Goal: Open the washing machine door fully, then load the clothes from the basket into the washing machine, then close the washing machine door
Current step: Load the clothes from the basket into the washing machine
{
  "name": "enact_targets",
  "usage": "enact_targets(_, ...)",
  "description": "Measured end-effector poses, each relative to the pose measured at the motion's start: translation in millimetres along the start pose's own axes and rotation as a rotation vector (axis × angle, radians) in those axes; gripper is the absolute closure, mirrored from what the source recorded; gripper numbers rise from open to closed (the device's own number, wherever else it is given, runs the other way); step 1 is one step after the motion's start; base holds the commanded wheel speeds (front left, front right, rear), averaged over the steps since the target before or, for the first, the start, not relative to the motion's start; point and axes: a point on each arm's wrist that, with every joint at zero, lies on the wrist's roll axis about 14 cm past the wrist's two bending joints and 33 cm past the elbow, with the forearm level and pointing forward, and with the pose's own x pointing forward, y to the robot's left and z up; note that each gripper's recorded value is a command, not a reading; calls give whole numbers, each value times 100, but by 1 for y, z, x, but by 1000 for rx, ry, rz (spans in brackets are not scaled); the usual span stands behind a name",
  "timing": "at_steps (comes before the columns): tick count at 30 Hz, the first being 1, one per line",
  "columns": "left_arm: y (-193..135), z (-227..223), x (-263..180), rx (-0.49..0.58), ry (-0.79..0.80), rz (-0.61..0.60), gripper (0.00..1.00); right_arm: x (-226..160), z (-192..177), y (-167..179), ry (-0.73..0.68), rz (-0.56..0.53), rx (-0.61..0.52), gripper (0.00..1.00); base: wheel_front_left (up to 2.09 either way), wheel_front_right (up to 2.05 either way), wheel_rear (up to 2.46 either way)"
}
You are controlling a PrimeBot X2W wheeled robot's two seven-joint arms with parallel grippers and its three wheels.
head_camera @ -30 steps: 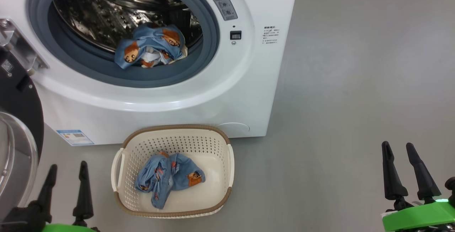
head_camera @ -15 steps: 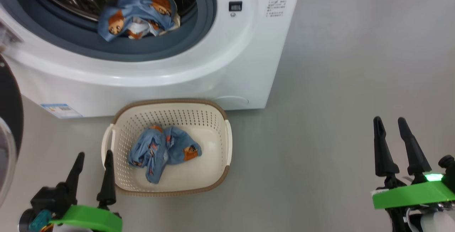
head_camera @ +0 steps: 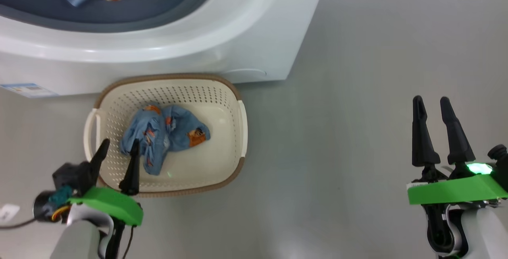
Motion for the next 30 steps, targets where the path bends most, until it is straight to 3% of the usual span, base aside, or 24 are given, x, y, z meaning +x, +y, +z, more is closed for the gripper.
enact_targets(9,0,-29,56,126,135,-66,0,23,-21,-10,24,-29,12,0,0,0,0)
enact_targets(30,47,-122,139,595,555,-158,0,47,-73,-46,113,-98,13,0,0,0,0)
